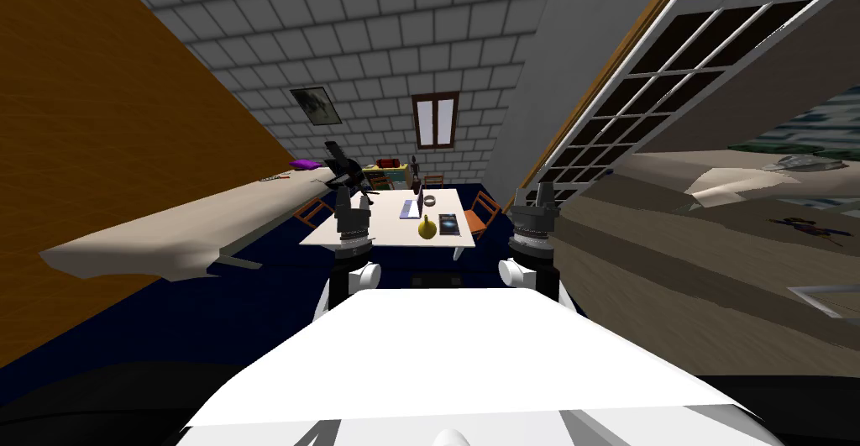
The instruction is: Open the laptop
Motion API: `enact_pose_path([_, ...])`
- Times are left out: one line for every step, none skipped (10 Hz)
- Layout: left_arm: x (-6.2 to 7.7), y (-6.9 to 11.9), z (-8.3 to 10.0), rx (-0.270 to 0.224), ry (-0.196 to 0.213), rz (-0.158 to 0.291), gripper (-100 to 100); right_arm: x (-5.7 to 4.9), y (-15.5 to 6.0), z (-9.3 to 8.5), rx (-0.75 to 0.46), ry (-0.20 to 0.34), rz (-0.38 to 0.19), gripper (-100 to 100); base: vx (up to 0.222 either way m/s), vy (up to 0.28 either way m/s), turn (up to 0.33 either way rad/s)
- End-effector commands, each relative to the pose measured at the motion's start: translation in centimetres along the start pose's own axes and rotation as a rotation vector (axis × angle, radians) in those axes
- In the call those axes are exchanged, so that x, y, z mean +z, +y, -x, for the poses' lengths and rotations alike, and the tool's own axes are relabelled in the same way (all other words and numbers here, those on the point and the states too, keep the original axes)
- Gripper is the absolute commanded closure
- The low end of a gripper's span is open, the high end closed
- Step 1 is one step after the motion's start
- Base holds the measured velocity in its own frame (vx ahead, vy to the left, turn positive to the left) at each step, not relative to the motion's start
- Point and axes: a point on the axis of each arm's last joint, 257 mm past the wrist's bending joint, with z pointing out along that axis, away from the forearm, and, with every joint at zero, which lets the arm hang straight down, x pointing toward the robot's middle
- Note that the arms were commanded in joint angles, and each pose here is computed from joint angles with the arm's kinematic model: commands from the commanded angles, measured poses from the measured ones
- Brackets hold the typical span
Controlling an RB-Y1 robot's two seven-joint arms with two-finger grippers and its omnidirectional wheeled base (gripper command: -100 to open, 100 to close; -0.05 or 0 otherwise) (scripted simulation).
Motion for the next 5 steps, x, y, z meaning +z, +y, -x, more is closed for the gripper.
enact_pose_path([0.0, 0.0, 0.0, 0.0, 0.0, 0.0, 0, 0.0, 0.0, 0.0, 0.0, 0.0, 0.0, 0, 0.0, 0.0, 0.0])
enact_pose_path([0.0, 0.0, 0.0, 0.0, 0.0, 0.0, 0, 0.0, 0.0, 0.0, 0.0, 0.0, 0.0, 0, 0.0, 0.0, 0.0])
enact_pose_path([0.0, -0.01, 0.0, 0.0, 0.0, 0.0, 0, 0.0, 0.01, 0.0, 0.0, 0.0, 0.0, 0, 0.0, 0.0, 0.0])
enact_pose_path([0.0, -0.01, 0.0, 0.0, 0.0, 0.0, 0, 0.0, 0.01, 0.0, 0.0, 0.0, 0.0, 0, 0.0, 0.0, 0.0])
enact_pose_path([0.0, -0.01, 0.0, 0.0, 0.0, 0.0, 0, 0.0, 0.01, 0.0, 0.0, 0.0, 0.0, 0, 0.0, 0.0, 0.0])
